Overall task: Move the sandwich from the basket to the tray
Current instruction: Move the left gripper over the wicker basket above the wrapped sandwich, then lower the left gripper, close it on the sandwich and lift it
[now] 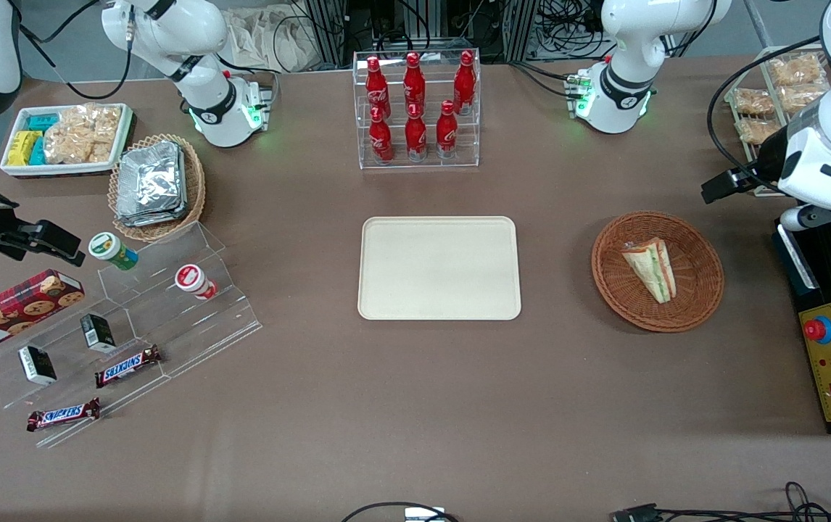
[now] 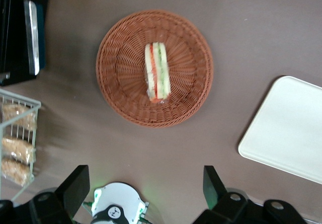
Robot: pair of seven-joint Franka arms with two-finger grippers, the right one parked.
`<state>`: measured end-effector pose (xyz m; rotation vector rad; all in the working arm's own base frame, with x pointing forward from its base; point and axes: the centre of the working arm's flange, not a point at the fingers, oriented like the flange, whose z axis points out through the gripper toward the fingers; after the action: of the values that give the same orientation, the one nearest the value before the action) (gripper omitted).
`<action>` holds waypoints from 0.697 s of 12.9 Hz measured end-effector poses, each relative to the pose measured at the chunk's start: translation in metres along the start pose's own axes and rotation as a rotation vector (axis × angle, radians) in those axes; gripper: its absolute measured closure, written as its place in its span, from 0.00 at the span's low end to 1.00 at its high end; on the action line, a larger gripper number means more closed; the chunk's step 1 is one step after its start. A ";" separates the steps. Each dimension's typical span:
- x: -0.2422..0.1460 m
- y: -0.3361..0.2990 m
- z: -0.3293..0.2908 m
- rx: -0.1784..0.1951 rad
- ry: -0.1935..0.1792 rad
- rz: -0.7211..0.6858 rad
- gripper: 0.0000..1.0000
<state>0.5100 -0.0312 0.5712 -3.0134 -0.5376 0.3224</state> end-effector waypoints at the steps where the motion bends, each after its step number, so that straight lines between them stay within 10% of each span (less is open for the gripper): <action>1: -0.003 -0.001 0.007 0.007 -0.012 -0.038 0.00; 9: -0.023 0.000 0.080 0.019 0.022 -0.185 0.00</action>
<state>0.4716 -0.0372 0.4977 -2.9162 -0.7994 0.2804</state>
